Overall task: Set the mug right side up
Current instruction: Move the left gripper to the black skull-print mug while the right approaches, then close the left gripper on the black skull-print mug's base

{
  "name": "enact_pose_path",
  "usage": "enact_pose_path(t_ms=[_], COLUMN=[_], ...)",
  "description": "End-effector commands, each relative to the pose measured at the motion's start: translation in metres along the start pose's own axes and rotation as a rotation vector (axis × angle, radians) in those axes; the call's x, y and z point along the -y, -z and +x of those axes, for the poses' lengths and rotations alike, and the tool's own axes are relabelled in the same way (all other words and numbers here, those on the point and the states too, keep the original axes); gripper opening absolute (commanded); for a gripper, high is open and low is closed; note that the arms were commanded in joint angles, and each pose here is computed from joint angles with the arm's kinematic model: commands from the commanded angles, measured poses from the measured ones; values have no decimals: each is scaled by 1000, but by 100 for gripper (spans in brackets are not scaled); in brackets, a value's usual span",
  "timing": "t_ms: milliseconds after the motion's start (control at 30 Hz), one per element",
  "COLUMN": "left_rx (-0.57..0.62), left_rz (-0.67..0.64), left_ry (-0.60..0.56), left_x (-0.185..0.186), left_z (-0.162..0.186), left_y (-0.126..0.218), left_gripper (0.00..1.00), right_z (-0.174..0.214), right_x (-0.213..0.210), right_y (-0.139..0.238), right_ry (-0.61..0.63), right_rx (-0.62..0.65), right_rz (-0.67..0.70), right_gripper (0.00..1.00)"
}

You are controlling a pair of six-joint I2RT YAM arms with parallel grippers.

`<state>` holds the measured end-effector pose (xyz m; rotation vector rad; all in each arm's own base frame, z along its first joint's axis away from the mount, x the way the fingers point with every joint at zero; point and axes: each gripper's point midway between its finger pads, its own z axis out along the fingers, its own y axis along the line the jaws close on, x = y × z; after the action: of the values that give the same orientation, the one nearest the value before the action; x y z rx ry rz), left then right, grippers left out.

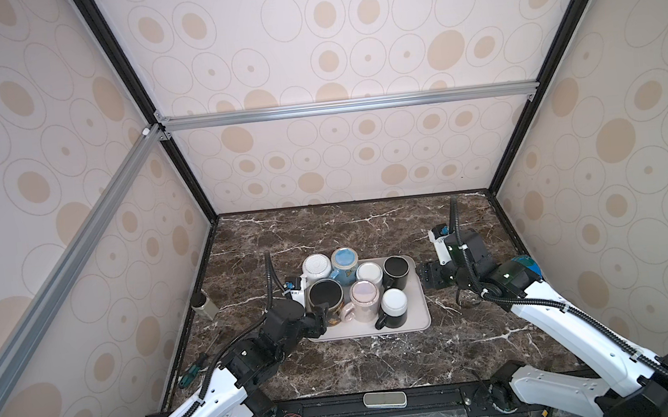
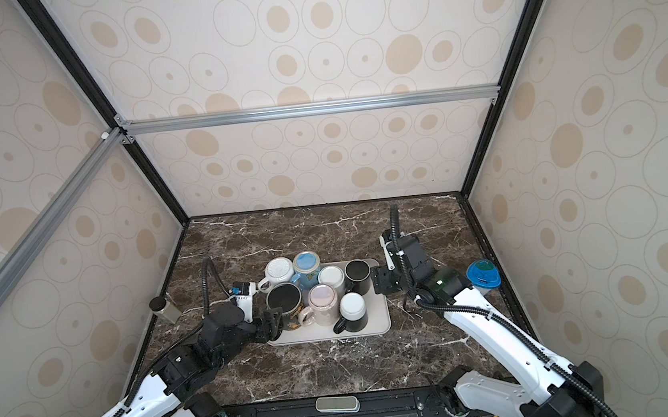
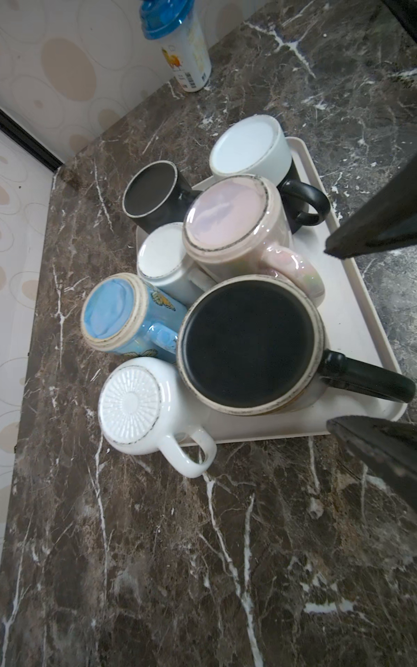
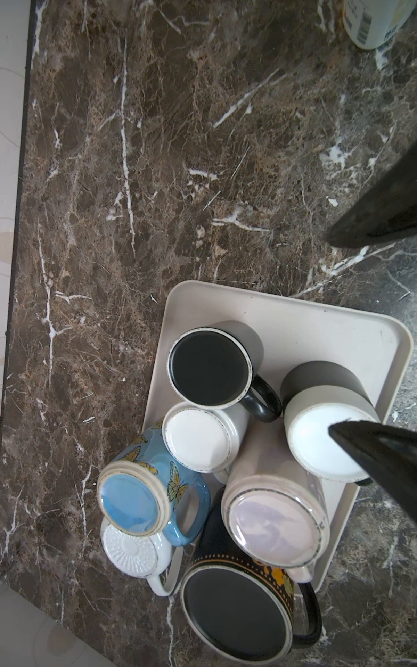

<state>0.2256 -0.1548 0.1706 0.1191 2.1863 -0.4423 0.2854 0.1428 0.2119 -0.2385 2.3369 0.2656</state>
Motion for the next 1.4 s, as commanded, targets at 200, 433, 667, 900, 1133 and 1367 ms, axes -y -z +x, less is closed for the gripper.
enact_pose_path(t_ms=[200,433,667,900,1133,1367], left_rx=[-97,-124,-152,-196,-207,-228], left_rz=[-58,-60,-114,-167,-177,-196], left_ry=[37,38,-22,-80,-121,-153], left_x=[-15,-19,-22,-26,-21,-22], left_z=[43,57,59,62,57,59], left_y=[-22,-28,-40,-51,-59,-67], left_gripper=[66,64,59,55,47,42], right_z=[6,9,17,22,23,25], right_x=[-5,-8,-10,-10,-11,-12], right_y=[-5,-10,-16,-16,-17,-16], right_ry=[-31,-38,-49,-59,-68,-73], right_rx=[-29,-27,-44,-47,-46,-37], right_rz=[-11,-30,-39,-48,-59,-67], right_gripper=[75,74,74,73,72,72])
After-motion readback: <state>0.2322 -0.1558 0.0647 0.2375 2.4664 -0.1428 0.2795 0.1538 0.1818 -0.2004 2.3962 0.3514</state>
